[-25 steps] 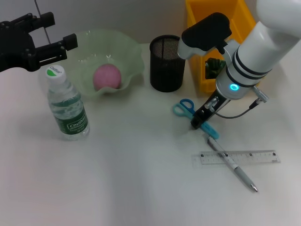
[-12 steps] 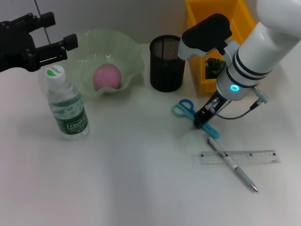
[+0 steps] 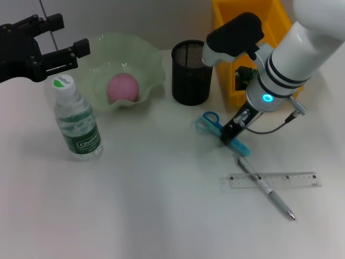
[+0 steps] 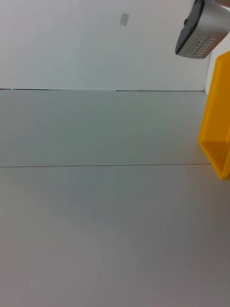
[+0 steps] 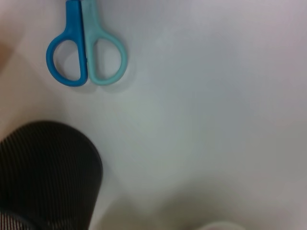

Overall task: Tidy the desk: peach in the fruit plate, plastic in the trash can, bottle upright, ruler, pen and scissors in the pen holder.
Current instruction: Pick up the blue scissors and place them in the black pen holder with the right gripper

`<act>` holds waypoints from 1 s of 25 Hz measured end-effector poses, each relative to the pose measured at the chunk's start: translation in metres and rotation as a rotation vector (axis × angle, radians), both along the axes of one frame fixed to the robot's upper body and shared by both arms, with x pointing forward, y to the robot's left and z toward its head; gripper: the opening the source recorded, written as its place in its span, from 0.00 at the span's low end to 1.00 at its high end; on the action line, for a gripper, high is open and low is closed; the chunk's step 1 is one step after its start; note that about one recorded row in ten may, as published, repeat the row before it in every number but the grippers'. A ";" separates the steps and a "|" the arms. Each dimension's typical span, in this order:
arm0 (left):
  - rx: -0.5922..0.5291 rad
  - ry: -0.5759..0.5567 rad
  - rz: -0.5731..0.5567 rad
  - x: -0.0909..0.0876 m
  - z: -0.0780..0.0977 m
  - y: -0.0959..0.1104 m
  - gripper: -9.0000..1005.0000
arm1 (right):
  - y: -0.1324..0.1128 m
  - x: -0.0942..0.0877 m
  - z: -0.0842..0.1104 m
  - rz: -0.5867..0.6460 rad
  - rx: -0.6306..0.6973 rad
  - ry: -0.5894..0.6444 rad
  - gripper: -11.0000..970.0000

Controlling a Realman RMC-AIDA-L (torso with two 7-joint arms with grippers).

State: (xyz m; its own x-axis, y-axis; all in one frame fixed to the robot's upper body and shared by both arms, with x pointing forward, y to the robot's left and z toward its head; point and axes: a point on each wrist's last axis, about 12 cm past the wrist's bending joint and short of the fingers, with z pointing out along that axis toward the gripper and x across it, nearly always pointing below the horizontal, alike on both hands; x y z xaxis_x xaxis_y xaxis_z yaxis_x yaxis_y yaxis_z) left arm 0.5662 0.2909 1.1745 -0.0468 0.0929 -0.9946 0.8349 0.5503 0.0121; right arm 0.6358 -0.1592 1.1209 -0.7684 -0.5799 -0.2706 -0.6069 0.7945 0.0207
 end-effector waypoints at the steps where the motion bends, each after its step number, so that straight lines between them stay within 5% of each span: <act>1: 0.000 0.000 0.000 0.000 0.000 0.000 0.80 | 0.001 0.000 0.002 0.006 0.005 -0.004 0.23; 19: -0.007 -0.002 0.001 0.001 0.001 -0.001 0.80 | 0.043 -0.003 0.045 0.197 0.064 -0.185 0.25; 25: -0.016 -0.002 0.021 0.000 0.000 0.003 0.80 | 0.037 -0.008 0.055 0.192 0.105 -0.265 0.25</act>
State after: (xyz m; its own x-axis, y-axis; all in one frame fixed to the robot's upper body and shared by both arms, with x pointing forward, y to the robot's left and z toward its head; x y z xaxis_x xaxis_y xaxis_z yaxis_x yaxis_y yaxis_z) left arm 0.5664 0.2944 1.1748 -0.0461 0.0755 -0.9961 0.8233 0.5676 0.0049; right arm 0.6278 -0.1221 1.1759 -0.5430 -0.6657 -0.5119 -0.7406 0.6670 -0.0818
